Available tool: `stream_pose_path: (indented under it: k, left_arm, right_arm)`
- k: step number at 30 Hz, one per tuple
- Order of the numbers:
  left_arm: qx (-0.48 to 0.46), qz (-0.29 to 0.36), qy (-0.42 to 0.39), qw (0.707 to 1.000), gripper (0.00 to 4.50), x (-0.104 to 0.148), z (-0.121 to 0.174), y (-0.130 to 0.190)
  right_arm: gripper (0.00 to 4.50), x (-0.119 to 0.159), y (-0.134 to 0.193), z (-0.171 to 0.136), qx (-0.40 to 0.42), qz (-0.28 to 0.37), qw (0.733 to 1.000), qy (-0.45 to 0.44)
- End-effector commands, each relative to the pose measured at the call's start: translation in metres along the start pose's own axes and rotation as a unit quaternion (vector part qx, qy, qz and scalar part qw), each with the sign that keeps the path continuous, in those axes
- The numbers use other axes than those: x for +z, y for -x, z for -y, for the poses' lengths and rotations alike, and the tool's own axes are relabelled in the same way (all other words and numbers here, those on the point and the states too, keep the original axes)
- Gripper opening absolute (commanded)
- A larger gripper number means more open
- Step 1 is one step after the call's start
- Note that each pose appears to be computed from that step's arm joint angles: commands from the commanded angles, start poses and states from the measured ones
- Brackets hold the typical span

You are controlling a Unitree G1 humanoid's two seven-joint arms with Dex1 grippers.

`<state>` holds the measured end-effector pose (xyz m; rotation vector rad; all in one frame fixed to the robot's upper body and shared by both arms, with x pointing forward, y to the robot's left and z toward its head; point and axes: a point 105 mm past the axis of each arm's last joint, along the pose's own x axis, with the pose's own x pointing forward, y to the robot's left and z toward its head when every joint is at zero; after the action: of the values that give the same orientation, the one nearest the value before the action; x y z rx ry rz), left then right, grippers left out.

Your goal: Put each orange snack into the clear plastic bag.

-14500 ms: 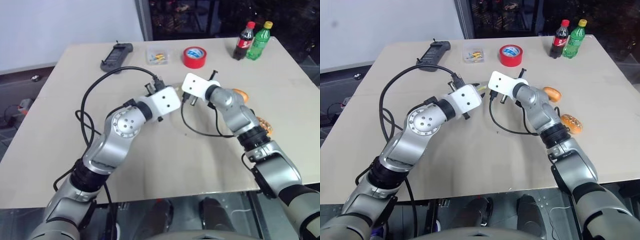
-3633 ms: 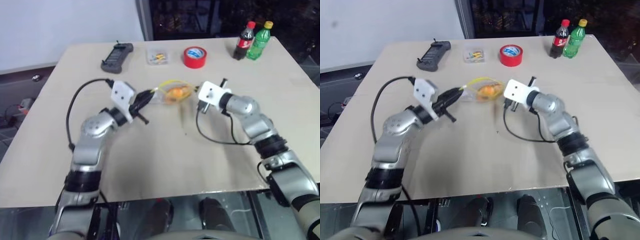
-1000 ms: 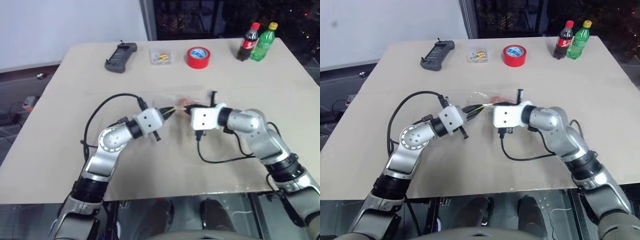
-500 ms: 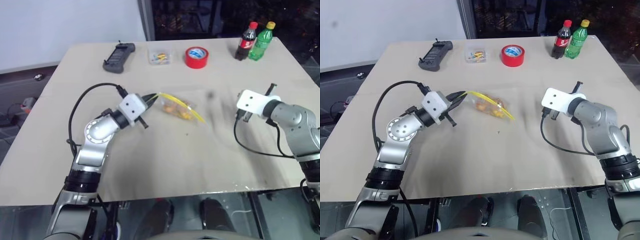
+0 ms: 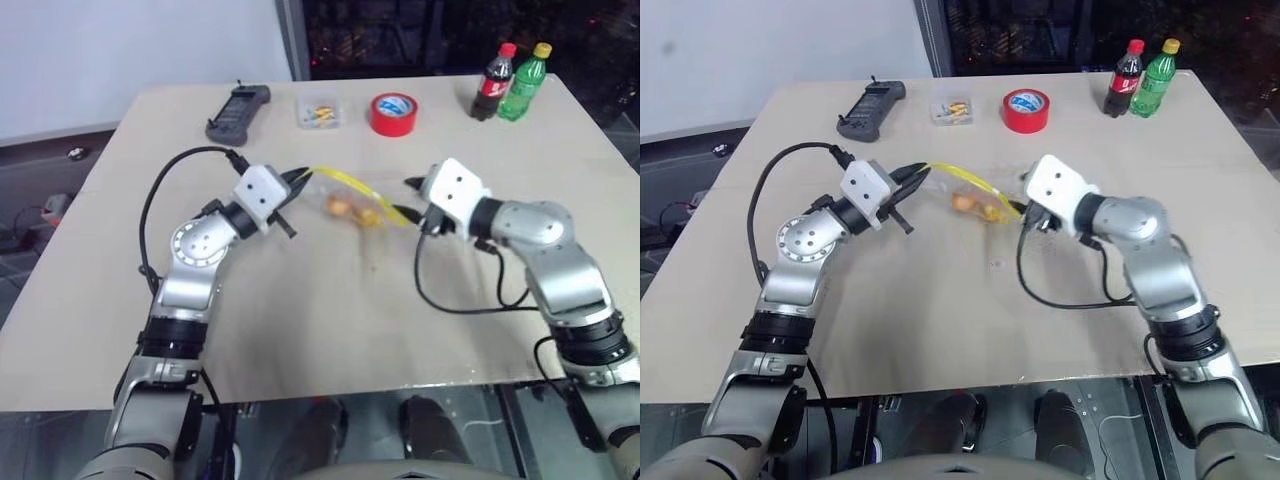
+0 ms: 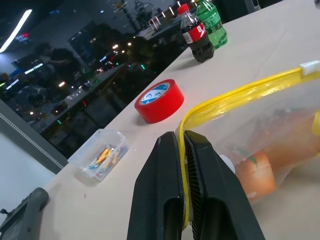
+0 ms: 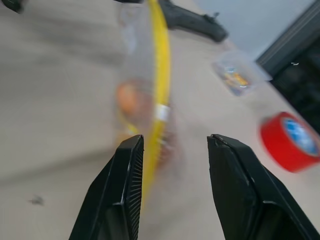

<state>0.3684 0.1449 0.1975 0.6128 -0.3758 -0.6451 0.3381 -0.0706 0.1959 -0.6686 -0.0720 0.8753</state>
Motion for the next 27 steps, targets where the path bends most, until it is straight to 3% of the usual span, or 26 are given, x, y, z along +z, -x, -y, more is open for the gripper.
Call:
stream_pose_path:
  k: [1, 17, 18, 27]
  left_arm:
    - [0.004, 0.025, -0.019, 0.999, 0.0, 0.013, -0.002, 0.001]
    - [-0.006, 0.034, -0.044, 0.998, 0.0, 0.019, 0.01, 0.004]
    - [-0.006, 0.034, -0.044, 0.998, 0.0, 0.019, 0.01, 0.004]
    - [-0.003, 0.033, -0.043, 0.999, 0.0, 0.019, 0.01, 0.005]
  right_arm:
    - [2.14, 0.009, -0.004, 0.001, -0.011, 0.01, 1.0, -0.009]
    - [2.14, 0.014, -0.026, -0.009, 0.018, 0.014, 0.998, -0.064]
    - [1.62, 0.014, -0.027, -0.01, 0.02, 0.012, 0.998, -0.064]
    - [1.62, 0.011, -0.027, -0.008, 0.015, 0.006, 0.998, -0.063]
